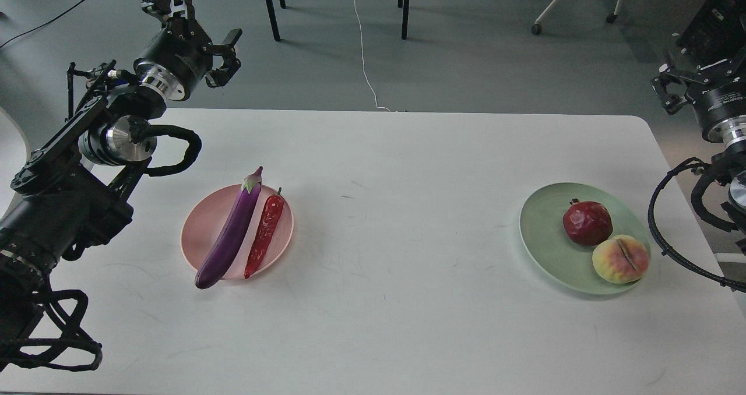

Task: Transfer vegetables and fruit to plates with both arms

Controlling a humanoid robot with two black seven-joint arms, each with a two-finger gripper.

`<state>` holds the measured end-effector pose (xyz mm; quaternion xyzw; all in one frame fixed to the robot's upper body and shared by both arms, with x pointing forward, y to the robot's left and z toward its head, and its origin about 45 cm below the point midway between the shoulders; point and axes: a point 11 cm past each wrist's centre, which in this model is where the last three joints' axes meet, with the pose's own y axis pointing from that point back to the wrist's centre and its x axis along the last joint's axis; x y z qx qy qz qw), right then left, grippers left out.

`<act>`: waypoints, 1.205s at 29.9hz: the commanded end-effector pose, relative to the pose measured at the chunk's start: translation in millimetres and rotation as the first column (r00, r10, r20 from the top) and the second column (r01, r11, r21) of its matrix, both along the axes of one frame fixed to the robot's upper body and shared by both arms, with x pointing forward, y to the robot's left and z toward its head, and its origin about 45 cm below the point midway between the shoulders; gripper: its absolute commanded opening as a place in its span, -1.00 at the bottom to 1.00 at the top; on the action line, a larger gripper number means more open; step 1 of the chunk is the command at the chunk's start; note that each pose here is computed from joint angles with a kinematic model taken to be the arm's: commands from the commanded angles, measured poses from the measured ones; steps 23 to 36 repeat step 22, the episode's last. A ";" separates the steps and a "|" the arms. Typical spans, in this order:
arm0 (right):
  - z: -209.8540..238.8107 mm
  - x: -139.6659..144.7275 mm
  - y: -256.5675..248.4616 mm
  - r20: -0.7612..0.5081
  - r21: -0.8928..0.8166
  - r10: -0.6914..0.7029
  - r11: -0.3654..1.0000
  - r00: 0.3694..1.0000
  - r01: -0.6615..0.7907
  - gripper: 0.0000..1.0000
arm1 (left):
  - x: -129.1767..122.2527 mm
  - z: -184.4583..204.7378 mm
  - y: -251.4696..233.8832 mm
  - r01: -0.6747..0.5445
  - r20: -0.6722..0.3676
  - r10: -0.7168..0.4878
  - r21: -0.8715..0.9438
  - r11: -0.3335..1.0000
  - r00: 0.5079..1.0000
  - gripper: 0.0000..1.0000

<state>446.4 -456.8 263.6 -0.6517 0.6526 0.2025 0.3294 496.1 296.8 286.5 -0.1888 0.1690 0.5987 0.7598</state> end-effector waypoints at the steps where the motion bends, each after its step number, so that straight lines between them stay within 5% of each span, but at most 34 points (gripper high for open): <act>1: -0.3 4.1 3.8 -0.005 0.007 0.005 1.000 1.000 -0.005 0.98 | 1.6 -17.1 22.1 -0.086 -0.036 0.084 -0.080 0.993 0.996 0.96; 8: -27.9 13.2 20.5 -0.087 0.052 0.018 0.999 0.996 -0.013 0.98 | -9.4 -43.0 41.2 -0.098 -0.077 0.084 -0.209 0.973 0.993 0.96; 36: -28.0 15.7 28.2 -0.044 0.133 -0.005 0.991 0.999 0.010 0.98 | -10.9 -36.6 45.9 -0.089 -0.048 0.080 -0.226 0.970 0.996 0.96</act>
